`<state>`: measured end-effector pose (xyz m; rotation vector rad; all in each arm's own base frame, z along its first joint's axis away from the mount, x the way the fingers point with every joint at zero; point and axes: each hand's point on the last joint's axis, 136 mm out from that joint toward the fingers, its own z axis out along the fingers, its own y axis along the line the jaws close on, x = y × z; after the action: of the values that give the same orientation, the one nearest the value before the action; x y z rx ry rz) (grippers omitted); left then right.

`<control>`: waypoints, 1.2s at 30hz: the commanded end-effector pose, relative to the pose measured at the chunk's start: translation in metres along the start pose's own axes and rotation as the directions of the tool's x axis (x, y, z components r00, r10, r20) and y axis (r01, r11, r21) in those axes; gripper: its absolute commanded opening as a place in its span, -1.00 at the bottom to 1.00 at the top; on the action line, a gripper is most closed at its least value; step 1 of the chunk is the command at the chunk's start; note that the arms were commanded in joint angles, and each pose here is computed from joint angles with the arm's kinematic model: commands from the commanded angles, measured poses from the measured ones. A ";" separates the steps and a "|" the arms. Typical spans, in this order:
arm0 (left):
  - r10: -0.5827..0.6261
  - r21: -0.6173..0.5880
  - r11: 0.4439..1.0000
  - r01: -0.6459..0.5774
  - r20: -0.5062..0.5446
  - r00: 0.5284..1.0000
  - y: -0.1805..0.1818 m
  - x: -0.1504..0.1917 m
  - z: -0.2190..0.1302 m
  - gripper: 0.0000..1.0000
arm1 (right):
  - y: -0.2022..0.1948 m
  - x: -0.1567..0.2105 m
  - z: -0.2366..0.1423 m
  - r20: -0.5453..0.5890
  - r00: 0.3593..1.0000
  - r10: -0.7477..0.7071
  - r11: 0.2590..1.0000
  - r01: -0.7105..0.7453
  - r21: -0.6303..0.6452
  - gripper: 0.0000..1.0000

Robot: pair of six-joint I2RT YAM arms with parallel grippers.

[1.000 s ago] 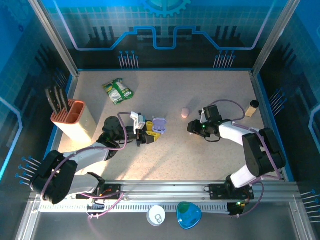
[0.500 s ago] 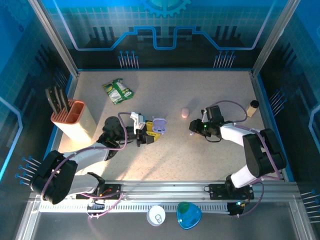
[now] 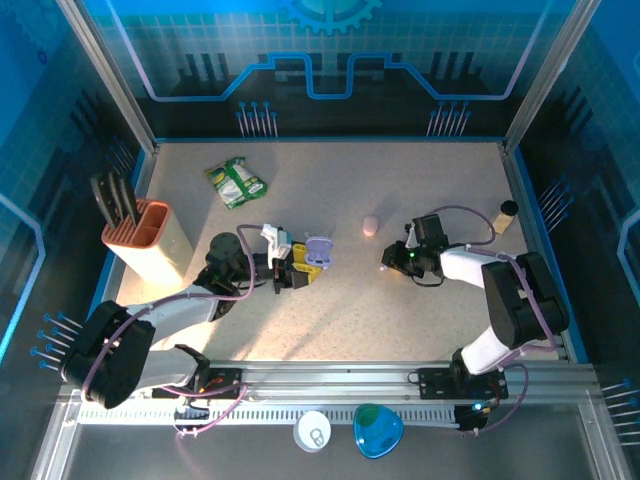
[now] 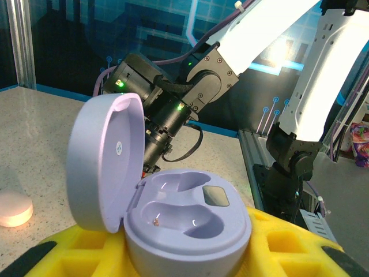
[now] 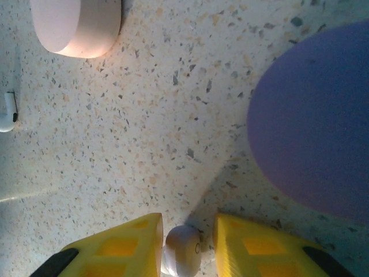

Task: Insert the wireless bluetooth earbuds into the charging case

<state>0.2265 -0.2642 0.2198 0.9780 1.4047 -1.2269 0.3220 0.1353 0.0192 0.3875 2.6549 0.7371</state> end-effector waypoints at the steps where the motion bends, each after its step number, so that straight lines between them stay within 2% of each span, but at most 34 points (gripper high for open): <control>1: 0.044 0.008 0.999 -0.044 0.011 0.999 -0.004 -0.005 -0.003 -0.30 | -0.004 0.002 0.003 -0.024 1.000 0.008 1.000 -0.008 0.000 -0.43; 9: 0.041 0.006 0.999 -0.041 0.007 0.999 -0.003 -0.003 -0.003 -0.30 | 0.002 0.007 0.005 -0.060 0.998 -0.024 1.000 0.023 -0.017 -0.51; 11: 0.041 0.006 0.999 -0.041 0.006 0.999 -0.003 -0.003 -0.003 -0.30 | 0.001 0.007 0.004 -0.055 0.998 -0.027 1.000 0.027 -0.010 -0.48; 14: 0.041 0.005 0.999 -0.041 0.006 0.999 -0.003 -0.003 -0.003 -0.30 | 0.003 0.007 0.003 -0.051 0.998 -0.025 1.000 0.024 -0.013 -0.33; 21: 0.042 0.003 0.999 -0.042 0.006 0.999 -0.003 -0.003 -0.003 -0.29 | 0.002 0.013 -0.001 -0.022 1.000 -0.011 1.000 0.011 0.003 -0.31; 32: 0.042 0.007 0.999 -0.043 0.006 0.999 -0.003 -0.003 -0.003 -0.29 | 0.003 0.016 -0.003 -0.011 1.000 -0.006 1.000 0.006 0.017 -0.33; 36: 0.044 0.006 0.999 -0.044 0.006 0.999 -0.003 -0.003 -0.003 -0.29 | 0.005 0.018 0.001 -0.029 1.000 -0.010 1.000 0.011 0.011 -0.42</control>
<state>0.2265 -0.2642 0.2197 0.9820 1.4006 -1.2220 0.3137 0.1405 0.0205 0.3767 2.6531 0.7260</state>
